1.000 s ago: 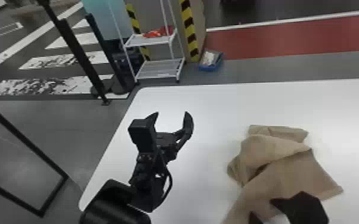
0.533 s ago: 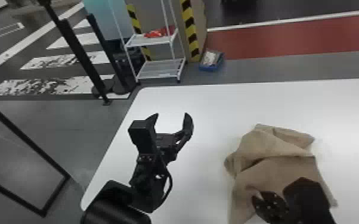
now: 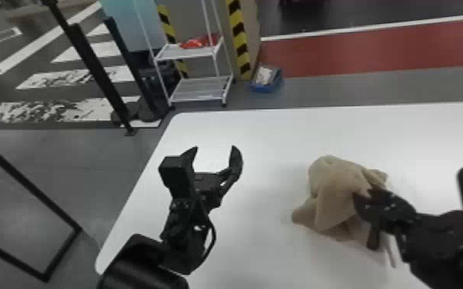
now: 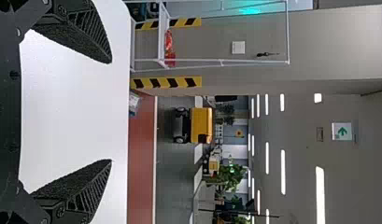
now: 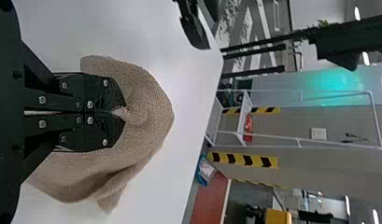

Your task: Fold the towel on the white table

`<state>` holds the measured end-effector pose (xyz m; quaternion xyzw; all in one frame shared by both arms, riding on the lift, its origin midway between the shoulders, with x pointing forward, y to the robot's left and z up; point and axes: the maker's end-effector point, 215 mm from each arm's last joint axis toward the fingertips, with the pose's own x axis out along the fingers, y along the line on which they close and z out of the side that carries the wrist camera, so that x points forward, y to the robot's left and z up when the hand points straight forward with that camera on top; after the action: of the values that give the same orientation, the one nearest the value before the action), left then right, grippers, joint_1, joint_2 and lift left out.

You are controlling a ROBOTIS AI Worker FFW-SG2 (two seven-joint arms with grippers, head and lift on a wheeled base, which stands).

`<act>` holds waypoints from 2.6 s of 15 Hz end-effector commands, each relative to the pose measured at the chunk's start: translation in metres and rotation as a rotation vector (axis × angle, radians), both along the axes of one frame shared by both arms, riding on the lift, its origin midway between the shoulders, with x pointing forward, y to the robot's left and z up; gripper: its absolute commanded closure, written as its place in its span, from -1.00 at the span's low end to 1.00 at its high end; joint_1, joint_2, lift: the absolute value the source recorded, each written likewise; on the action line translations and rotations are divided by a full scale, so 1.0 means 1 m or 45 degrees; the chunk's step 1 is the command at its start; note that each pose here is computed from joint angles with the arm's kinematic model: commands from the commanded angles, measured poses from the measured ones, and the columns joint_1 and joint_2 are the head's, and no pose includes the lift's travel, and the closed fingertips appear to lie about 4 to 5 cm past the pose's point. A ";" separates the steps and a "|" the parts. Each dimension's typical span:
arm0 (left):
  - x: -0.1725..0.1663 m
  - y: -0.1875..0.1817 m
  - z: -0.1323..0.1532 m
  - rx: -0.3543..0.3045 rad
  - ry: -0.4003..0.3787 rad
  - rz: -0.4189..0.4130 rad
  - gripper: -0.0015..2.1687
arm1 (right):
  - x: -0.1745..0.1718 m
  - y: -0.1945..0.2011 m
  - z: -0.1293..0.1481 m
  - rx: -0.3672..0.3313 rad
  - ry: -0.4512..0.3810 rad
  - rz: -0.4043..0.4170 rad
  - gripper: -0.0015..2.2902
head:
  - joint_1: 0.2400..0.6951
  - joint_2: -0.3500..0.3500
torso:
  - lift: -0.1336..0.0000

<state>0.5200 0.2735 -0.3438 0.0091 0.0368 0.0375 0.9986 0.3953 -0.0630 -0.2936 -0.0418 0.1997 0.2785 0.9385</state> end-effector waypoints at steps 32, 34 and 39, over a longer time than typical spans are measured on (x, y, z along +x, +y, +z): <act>-0.001 -0.015 -0.006 0.006 0.001 -0.050 -0.87 | 0.068 -0.237 -0.129 -0.428 -0.198 -0.491 -0.64 | 1.00 -0.13 | -0.80; -0.001 -0.015 -0.008 0.007 0.002 -0.050 -0.87 | 0.073 -0.241 -0.139 -0.438 -0.179 -0.500 -0.64 | 1.00 -0.14 | -0.80; -0.001 -0.015 -0.008 0.005 0.000 -0.051 -0.87 | 0.081 -0.248 -0.153 -0.462 -0.155 -0.513 -0.54 | 1.00 -0.16 | -0.80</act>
<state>0.5190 0.2589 -0.3514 0.0121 0.0367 0.0178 0.9991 0.4738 -0.3092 -0.4468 -0.1841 0.1941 0.0451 0.9625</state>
